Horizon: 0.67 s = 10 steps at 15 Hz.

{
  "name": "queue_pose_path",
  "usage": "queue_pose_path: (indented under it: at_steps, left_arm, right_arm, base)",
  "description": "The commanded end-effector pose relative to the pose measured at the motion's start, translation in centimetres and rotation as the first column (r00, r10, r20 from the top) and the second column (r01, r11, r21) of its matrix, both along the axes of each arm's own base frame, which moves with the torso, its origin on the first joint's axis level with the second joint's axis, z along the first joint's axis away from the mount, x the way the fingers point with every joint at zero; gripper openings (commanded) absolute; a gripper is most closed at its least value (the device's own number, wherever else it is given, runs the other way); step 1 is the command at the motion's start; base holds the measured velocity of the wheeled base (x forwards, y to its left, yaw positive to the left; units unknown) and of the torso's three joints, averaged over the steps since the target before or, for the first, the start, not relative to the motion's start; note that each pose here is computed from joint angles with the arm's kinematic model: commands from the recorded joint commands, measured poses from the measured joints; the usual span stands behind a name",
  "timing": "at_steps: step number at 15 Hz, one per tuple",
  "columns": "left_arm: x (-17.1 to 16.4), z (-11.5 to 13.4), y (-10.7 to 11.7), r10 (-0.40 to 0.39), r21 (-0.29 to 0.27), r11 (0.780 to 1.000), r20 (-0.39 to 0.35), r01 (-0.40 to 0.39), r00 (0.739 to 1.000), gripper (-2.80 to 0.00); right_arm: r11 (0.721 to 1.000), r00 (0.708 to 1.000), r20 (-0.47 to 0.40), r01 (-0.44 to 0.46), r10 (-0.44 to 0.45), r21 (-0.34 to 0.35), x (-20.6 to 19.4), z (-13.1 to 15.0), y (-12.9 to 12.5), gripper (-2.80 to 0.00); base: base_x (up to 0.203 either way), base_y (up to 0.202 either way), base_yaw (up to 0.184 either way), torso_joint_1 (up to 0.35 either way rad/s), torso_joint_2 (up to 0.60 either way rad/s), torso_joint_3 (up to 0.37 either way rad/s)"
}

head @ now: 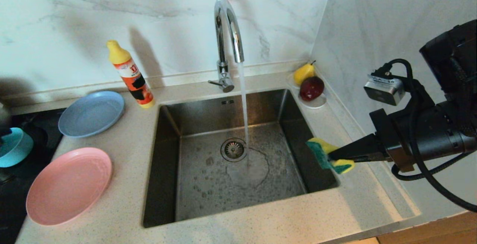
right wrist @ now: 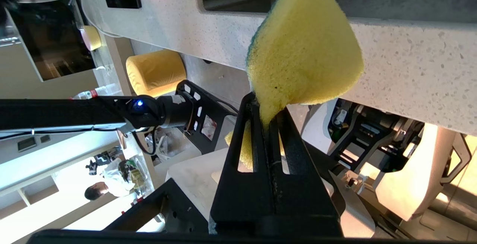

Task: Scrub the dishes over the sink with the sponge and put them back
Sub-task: Place the plate on the table, then put down the sponge

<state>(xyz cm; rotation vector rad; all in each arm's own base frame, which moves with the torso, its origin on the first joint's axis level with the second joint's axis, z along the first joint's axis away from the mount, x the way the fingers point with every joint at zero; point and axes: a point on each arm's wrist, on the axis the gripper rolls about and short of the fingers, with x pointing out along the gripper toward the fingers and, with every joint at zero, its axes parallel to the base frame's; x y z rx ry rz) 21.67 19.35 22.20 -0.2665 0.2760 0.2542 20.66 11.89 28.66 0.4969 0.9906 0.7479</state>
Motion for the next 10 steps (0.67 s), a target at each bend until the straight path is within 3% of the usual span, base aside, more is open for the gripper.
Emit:
queue_pose_path:
  at_steps: [1,3,6,8,10]
  left_arm:
    - [3.5,1.1,-1.7,-0.032,0.135,0.99,0.013,0.03,0.999,-2.8]
    - [6.0,2.5,-4.5,-0.111,0.25,0.965,0.1,0.083,0.989,-2.8]
    - [6.3,4.5,-11.0,-0.283,0.323,0.922,0.188,0.213,0.94,-2.8]
    - [4.4,6.0,-14.9,-0.35,0.356,0.899,0.239,0.254,0.906,-2.8]
    - [0.5,7.1,-16.7,-0.372,0.383,0.89,0.291,0.249,0.882,-2.8]
  right_arm:
    - [1.0,1.0,-0.006,0.003,-0.003,0.0,-0.2,0.0,-0.2,-2.8]
    - [1.0,1.0,-0.009,0.004,-0.004,-0.003,0.0,-0.2,-0.1,-2.8]
    - [1.0,1.0,-0.01,0.004,-0.004,-0.003,0.1,-0.2,0.0,-2.8]
    - [1.0,1.0,-0.011,0.003,-0.003,-0.004,0.2,-0.3,0.1,-2.8]
    - [1.0,1.0,-0.02,0.003,-0.003,-0.009,0.3,-0.5,0.1,-2.8]
  base:
    - [0.0,0.0,0.0,0.0,0.0,0.0]
    - [0.0,0.0,0.0,0.0,0.0,0.0]
    - [0.0,0.0,0.0,0.0,0.0,0.0]
    - [0.0,0.0,0.0,0.0,0.0,0.0]
    - [0.0,0.0,0.0,0.0,0.0,0.0]
